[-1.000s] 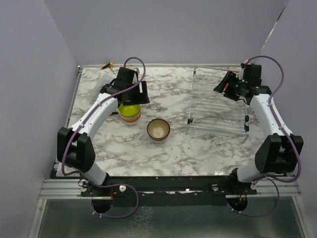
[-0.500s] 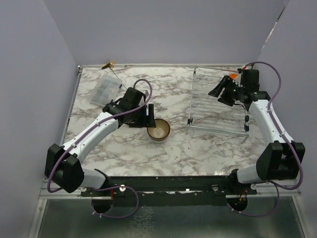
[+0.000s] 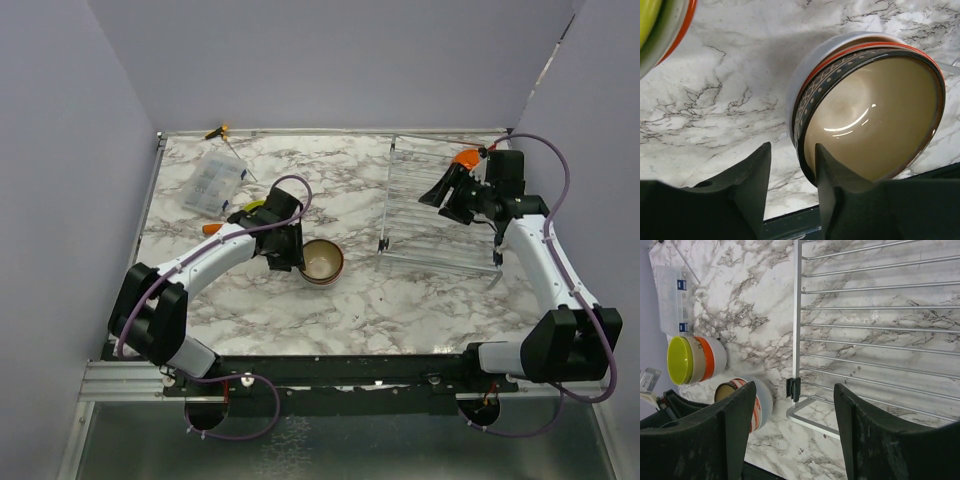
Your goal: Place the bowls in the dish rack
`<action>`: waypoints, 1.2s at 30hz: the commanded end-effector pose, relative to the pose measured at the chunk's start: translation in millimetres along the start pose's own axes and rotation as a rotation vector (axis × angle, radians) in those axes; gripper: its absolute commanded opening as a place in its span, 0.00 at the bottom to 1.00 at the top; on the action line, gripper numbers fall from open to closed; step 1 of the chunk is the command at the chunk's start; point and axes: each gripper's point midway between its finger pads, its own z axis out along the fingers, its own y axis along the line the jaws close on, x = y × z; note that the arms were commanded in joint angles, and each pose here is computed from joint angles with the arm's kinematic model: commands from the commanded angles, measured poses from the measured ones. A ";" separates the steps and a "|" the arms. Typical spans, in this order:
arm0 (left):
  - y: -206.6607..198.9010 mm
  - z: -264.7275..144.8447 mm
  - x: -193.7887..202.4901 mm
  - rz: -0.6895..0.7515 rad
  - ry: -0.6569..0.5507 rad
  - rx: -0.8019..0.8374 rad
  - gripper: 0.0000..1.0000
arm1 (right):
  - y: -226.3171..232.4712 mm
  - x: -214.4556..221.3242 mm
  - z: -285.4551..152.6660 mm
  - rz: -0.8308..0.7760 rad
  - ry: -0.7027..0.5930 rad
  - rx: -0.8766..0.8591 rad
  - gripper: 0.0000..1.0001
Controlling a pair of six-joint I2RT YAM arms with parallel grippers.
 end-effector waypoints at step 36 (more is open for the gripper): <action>-147.2 -92.3 -132.5 0.223 -0.235 0.457 0.00 | 139.3 29.7 -41.5 0.014 0.071 -0.639 0.98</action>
